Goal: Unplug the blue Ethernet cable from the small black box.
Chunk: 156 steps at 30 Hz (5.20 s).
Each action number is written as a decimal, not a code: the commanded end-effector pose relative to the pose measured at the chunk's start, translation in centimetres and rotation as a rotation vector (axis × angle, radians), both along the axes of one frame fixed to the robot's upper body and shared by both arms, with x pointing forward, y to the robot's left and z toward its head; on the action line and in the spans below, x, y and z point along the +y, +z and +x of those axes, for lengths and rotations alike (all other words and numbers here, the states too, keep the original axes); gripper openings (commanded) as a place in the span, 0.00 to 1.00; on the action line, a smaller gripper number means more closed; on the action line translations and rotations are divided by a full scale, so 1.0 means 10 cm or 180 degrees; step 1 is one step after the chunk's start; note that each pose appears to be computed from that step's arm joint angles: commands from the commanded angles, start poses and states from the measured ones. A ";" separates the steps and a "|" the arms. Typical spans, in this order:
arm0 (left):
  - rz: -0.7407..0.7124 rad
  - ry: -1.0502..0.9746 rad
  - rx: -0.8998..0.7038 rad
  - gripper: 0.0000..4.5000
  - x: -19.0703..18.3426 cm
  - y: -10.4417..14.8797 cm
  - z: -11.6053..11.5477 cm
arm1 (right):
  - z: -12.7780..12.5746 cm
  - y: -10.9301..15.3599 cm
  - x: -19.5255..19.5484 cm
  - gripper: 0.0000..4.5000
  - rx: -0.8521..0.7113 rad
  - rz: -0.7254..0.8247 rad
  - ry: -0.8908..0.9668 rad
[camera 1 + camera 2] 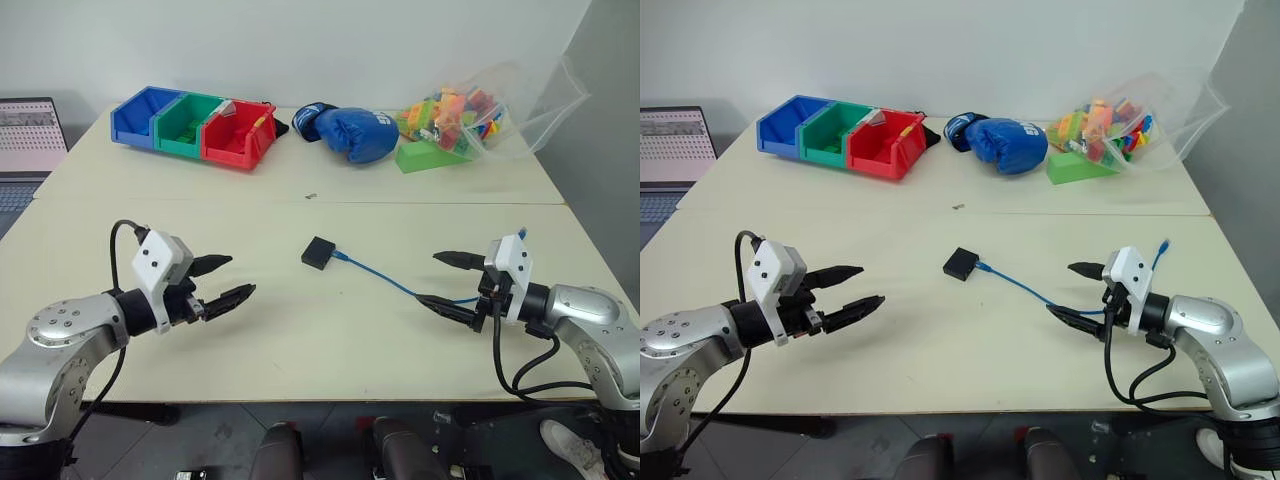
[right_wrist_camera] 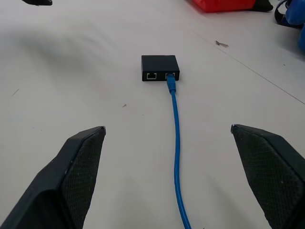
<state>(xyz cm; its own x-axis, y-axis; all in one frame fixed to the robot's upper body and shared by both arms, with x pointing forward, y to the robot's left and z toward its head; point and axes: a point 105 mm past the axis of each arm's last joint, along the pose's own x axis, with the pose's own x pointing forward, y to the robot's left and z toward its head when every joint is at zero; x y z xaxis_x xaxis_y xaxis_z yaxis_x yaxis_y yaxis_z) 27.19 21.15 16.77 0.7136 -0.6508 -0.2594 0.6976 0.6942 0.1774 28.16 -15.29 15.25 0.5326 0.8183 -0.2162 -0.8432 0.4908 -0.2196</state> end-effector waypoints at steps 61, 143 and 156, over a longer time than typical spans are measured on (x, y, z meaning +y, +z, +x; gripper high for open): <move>-0.0720 -0.0214 0.0392 0.85 -0.11 -0.32 0.24 | 0.89 -0.30 1.30 0.03 -0.1042 -0.0773 0.0452; -0.0971 -0.2072 0.0889 0.18 -0.85 -0.12 -0.19 | -0.21 0.19 1.26 0.64 0.0897 0.0536 0.1455; -0.0952 -0.2060 0.0876 0.18 -0.85 -0.11 -0.19 | -0.19 0.21 1.26 0.32 0.0976 0.0568 0.1495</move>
<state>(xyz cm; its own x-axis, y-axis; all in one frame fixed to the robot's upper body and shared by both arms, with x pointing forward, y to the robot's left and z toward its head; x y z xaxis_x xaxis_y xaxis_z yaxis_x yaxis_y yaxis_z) 25.44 12.78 14.63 0.1133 -0.9840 -0.1374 0.9620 0.1433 -0.2324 26.46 -2.81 16.18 0.0629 0.9836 -0.1693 -0.9860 0.0875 0.1419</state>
